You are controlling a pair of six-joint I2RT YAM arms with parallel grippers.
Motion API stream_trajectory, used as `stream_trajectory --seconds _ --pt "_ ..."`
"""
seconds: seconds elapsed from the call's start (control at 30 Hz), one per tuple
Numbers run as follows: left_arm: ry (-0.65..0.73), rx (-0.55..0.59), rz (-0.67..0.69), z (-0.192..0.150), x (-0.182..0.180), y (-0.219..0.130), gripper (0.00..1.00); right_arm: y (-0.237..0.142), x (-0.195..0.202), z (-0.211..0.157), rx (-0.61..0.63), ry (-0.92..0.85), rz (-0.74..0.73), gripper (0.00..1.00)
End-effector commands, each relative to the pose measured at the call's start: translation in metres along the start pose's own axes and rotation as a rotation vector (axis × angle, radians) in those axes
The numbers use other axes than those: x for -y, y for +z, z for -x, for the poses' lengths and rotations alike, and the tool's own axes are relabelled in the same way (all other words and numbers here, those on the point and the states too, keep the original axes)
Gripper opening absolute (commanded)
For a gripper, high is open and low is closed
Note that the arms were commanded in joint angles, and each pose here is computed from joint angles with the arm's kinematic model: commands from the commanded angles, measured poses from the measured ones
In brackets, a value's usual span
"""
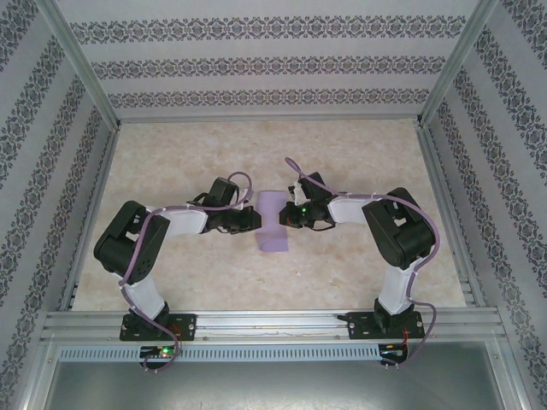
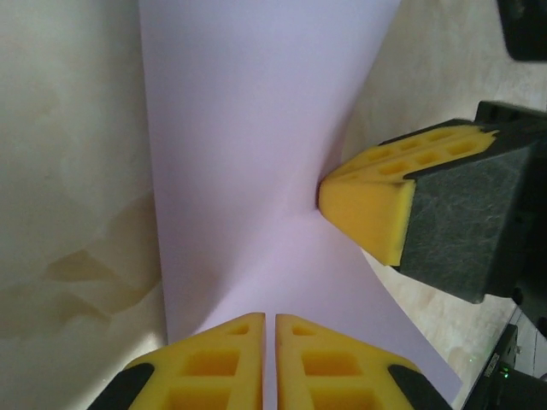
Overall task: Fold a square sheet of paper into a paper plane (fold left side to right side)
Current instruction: Hold the square sheet of paper at the center of the table.
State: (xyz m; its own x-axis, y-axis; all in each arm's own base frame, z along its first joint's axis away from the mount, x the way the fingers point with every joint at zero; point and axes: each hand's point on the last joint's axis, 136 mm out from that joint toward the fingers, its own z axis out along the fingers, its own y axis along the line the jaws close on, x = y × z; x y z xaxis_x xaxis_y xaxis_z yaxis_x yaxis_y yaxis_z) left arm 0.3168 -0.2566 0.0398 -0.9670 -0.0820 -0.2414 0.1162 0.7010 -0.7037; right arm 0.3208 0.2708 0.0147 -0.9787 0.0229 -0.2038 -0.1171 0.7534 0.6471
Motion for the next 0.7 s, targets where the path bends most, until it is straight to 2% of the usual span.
stream_trajectory --seconds 0.0,0.4,0.67 --pt "0.023 -0.006 -0.040 0.002 0.011 0.007 0.11 0.011 0.042 -0.037 -0.107 0.051 -0.164 0.00" --pt "0.012 -0.059 0.083 -0.012 -0.021 0.017 0.11 0.011 0.037 -0.036 -0.110 0.038 -0.156 0.00" --pt "0.001 -0.099 0.135 -0.024 -0.037 0.020 0.10 0.002 0.009 -0.018 -0.062 0.006 -0.080 0.00"
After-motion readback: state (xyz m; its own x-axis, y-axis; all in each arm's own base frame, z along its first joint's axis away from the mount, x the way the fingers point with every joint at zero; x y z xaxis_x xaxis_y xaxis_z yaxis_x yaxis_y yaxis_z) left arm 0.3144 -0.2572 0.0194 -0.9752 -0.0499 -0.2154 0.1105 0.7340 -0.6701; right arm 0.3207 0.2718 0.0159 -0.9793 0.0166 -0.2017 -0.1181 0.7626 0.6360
